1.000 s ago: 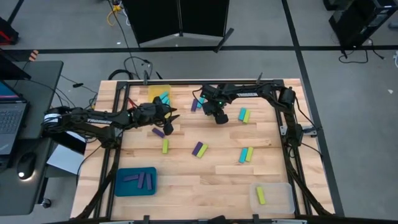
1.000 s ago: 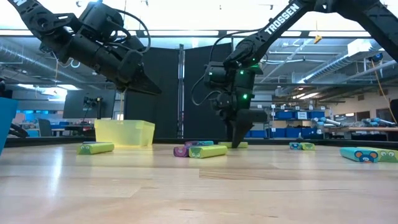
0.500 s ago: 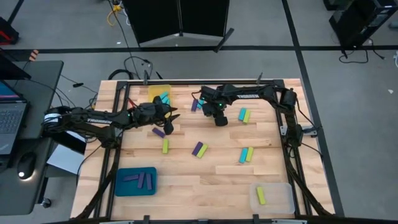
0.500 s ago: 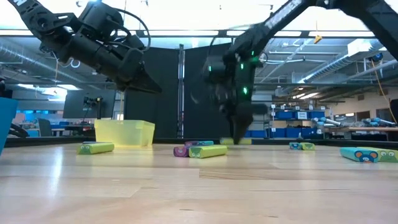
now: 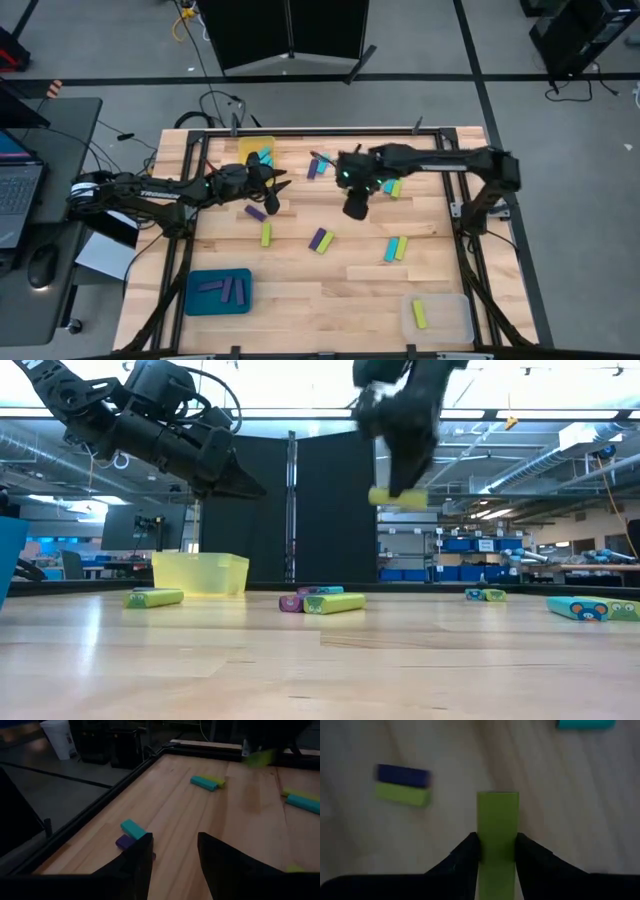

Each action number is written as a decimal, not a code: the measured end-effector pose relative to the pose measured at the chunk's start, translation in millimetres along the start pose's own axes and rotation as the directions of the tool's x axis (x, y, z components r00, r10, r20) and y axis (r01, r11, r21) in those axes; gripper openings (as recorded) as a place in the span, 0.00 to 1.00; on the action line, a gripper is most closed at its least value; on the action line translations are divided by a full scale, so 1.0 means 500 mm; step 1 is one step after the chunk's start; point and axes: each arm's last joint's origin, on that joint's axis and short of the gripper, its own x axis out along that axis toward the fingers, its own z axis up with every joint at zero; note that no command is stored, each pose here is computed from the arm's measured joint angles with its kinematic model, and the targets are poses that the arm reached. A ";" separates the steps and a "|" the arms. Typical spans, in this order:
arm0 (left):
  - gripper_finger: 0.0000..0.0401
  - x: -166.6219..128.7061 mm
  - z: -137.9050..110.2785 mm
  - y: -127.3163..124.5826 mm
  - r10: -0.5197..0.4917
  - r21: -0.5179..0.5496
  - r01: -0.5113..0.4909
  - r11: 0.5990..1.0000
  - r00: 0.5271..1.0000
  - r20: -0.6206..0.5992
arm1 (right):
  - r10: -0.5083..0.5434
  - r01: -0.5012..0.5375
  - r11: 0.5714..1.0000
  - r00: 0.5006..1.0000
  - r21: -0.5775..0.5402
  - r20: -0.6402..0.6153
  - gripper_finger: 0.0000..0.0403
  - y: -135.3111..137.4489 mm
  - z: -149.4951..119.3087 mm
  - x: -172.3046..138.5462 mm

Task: Sort blocks
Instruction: Put the green block into the transparent bin, then put the bottom blue block into the yellow bin

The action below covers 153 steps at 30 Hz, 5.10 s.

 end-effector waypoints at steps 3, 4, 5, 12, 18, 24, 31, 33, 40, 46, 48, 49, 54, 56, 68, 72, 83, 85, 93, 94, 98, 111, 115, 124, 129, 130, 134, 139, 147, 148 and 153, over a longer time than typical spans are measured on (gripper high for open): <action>0.41 0.000 0.004 0.000 -0.001 -0.004 0.001 1.000 1.000 0.019 | 0.000 0.006 0.992 0.999 0.129 -0.045 0.28 0.044 -0.043 -0.039; 0.41 0.000 0.004 0.000 0.000 -0.005 0.000 1.000 1.000 0.023 | -0.011 0.021 0.987 0.998 0.162 -0.064 0.28 0.058 -0.057 -0.047; 0.41 0.000 0.006 0.000 0.000 -0.006 0.000 1.000 1.000 0.030 | -0.019 0.035 0.980 0.997 0.198 -0.081 0.28 0.071 -0.070 -0.054; 0.41 0.000 0.013 0.000 0.000 -0.011 0.001 1.000 0.998 0.065 | -0.046 0.127 0.913 0.976 0.388 -0.212 0.28 0.155 -0.161 -0.088; 0.41 -0.001 0.020 0.000 0.000 -0.019 0.002 1.000 0.995 0.102 | 0.012 0.155 0.840 0.953 0.521 -0.302 0.28 0.236 -0.238 -0.106; 0.41 -0.002 0.029 0.001 0.023 -0.006 -0.022 1.000 0.989 0.148 | 0.118 0.146 0.766 0.925 0.626 -0.360 0.28 0.326 -0.331 -0.129; 0.41 -0.001 0.058 0.001 0.040 0.028 -0.047 0.999 0.979 0.202 | 0.170 0.190 0.610 0.917 0.769 -0.361 0.28 0.379 -0.433 -0.082; 0.41 0.000 0.065 0.001 0.040 0.026 -0.047 0.999 0.976 0.212 | 0.186 0.194 0.579 0.914 0.792 -0.360 0.28 0.384 -0.455 -0.056; 0.41 0.001 0.065 0.001 0.039 0.009 -0.042 0.999 0.979 0.200 | 0.248 0.189 0.489 0.905 0.851 -0.344 0.28 0.386 -0.513 0.018; 0.41 0.002 0.060 0.001 0.039 0.001 -0.040 0.999 0.984 0.177 | 0.193 0.247 0.500 0.903 0.830 -0.385 0.28 0.366 -0.535 0.043; 0.41 0.002 0.058 0.001 0.038 -0.003 -0.038 0.999 0.986 0.163 | 0.172 0.263 0.500 0.904 0.825 -0.392 0.28 0.358 -0.540 0.052; 0.41 0.002 0.057 0.001 0.038 -0.012 -0.036 0.999 0.987 0.159 | 0.163 0.272 0.501 0.903 0.822 -0.398 0.28 0.353 -0.543 0.057; 0.41 0.002 0.055 0.001 0.035 -0.014 -0.033 0.999 0.988 0.148 | 0.131 0.301 0.498 0.901 0.813 -0.414 0.28 0.337 -0.555 0.076; 0.41 0.002 0.055 0.001 0.035 -0.014 -0.033 0.999 0.988 0.149 | 0.128 0.303 0.499 0.901 0.812 -0.415 0.28 0.333 -0.559 0.083; 0.41 0.002 0.055 0.001 0.035 -0.014 -0.033 0.999 0.988 0.150 | 0.192 0.247 0.610 0.876 0.753 -0.443 0.48 0.350 -0.547 0.067; 0.41 0.002 0.056 0.001 0.035 -0.014 -0.033 0.999 0.987 0.155 | 0.182 0.267 0.685 0.838 0.677 -0.514 0.50 0.360 -0.522 0.026; 0.41 0.003 0.055 0.001 0.035 0.010 -0.037 0.999 0.988 0.149 | -0.018 0.236 0.897 0.865 0.374 -0.501 0.17 0.287 -0.377 -0.046; 0.41 0.007 0.051 -0.001 0.030 0.006 -0.031 0.999 0.989 0.142 | -0.065 0.211 0.936 0.891 0.282 -0.450 0.06 0.258 -0.344 -0.030; 0.41 0.023 0.035 -0.006 0.006 0.002 -0.007 1.000 0.995 0.100 | -0.069 0.061 0.997 0.950 -0.035 -0.305 0.03 0.132 -0.239 0.070; 0.41 0.024 0.033 -0.006 0.006 0.003 -0.007 1.000 0.996 0.092 | -0.067 0.046 0.996 0.951 -0.075 -0.302 0.02 0.118 -0.234 0.080; 0.41 0.024 0.031 -0.006 0.006 0.004 -0.007 1.000 0.996 0.087 | -0.058 -0.013 0.971 0.956 -0.237 -0.288 0.03 0.084 -0.225 0.105; 0.41 0.024 0.031 -0.006 0.005 0.004 -0.006 1.000 0.996 0.085 | 0.008 -0.164 0.887 0.940 -0.432 -0.340 0.02 0.051 -0.256 0.157; 0.41 0.024 0.031 -0.006 0.005 0.005 -0.006 1.000 0.996 0.085 | 0.089 -0.253 0.866 0.927 -0.431 -0.366 0.02 0.056 -0.269 0.168; 0.41 0.024 0.031 -0.006 0.005 0.019 -0.007 1.000 0.996 0.085 | 0.140 -0.297 0.838 0.928 -0.457 -0.347 0.02 0.058 -0.286 0.189; 0.41 0.024 0.031 -0.006 0.005 0.027 -0.008 1.000 0.996 0.086 | 0.171 -0.278 0.876 0.943 -0.395 -0.284 0.02 0.050 -0.269 0.194; 0.41 0.024 0.031 -0.006 0.005 0.027 -0.007 1.000 0.996 0.086 | 0.176 -0.270 0.890 0.947 -0.368 -0.269 0.02 0.047 -0.264 0.195; 0.41 0.024 0.031 -0.006 0.005 0.027 -0.008 1.000 0.996 0.086 | 0.166 -0.221 0.938 0.962 -0.266 -0.215 0.02 0.033 -0.249 0.198; 0.41 0.024 0.031 -0.006 0.005 0.027 -0.008 1.000 0.996 0.086 | 0.120 -0.146 0.975 0.980 -0.167 -0.157 0.02 0.015 -0.224 0.194; 0.41 0.024 0.031 -0.006 0.006 0.027 -0.008 1.000 0.996 0.085 | 0.059 -0.069 0.908 0.998 -0.413 -0.038 0.16 0.012 -0.162 0.143; 0.41 0.024 0.031 -0.006 0.006 0.027 -0.008 1.000 0.996 0.085 | 0.052 -0.063 0.885 0.998 -0.462 -0.035 0.19 0.012 -0.161 0.142; 0.41 0.024 0.031 -0.007 -0.011 0.032 0.008 0.999 0.996 0.083 | 0.043 -0.071 0.789 0.997 -0.610 -0.060 0.35 0.011 -0.163 0.150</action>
